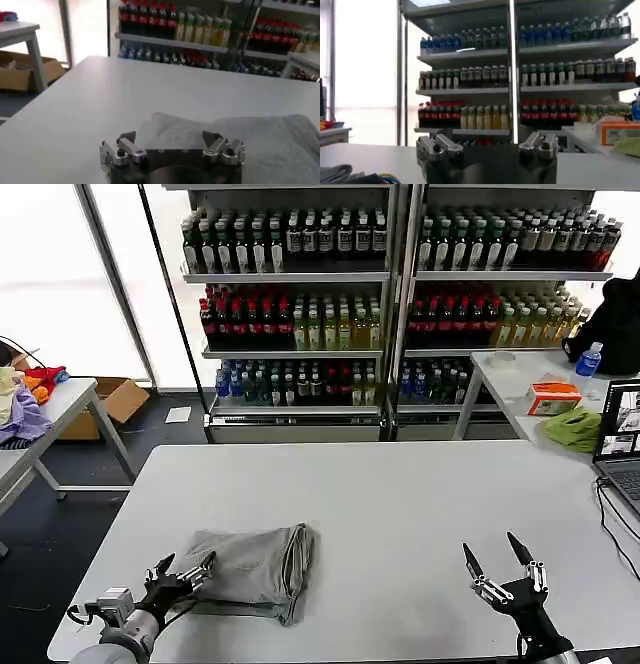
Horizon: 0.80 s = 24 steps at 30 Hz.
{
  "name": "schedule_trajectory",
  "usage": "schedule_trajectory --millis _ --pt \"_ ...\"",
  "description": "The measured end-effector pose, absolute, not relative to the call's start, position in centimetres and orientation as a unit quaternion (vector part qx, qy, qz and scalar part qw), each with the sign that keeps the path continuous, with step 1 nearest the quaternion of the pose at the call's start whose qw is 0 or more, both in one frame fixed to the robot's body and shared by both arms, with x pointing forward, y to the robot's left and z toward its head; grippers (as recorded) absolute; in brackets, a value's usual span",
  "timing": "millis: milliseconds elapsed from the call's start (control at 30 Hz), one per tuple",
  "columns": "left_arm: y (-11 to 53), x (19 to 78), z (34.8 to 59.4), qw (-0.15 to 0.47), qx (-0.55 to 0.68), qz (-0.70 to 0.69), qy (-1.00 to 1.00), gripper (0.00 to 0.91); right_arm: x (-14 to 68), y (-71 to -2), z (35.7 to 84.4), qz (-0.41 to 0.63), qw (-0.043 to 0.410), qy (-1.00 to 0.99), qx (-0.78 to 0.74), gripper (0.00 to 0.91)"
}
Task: Fold and organize the clothes.
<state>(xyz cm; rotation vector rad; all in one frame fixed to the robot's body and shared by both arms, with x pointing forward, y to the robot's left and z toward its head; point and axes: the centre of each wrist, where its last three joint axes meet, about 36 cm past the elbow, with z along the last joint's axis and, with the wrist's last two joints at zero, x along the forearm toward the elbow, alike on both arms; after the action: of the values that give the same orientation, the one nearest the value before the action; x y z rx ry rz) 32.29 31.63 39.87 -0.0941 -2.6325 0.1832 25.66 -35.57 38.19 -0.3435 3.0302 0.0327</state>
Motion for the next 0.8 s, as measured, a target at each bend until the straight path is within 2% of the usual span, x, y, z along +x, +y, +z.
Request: schedule_trajectory --millis 33,67,133,467,800 --pt "31.6 32.3 39.6 0.251 -0.035 0.069 -0.965 0.453 25.7 -35.5 38.2 0.011 0.046 0.992 -0.113 0.907" --pt "31.6 32.4 39.3 0.254 -0.035 0.07 -0.964 0.181 25.7 -35.5 38.2 0.011 0.047 0.992 -0.113 0.907" --pt "31.5 32.3 38.9 0.259 -0.036 0.074 -0.962 0.04 25.8 -35.5 38.2 0.012 0.048 0.992 -0.113 0.907" --pt "29.9 32.1 38.4 0.259 -0.037 0.096 -0.96 0.03 25.8 -35.4 38.0 0.016 0.048 0.992 -0.113 0.907" --pt "29.9 31.8 39.8 0.23 -0.014 0.13 -0.964 0.03 26.4 -35.6 38.0 0.017 0.051 0.992 -0.114 0.907"
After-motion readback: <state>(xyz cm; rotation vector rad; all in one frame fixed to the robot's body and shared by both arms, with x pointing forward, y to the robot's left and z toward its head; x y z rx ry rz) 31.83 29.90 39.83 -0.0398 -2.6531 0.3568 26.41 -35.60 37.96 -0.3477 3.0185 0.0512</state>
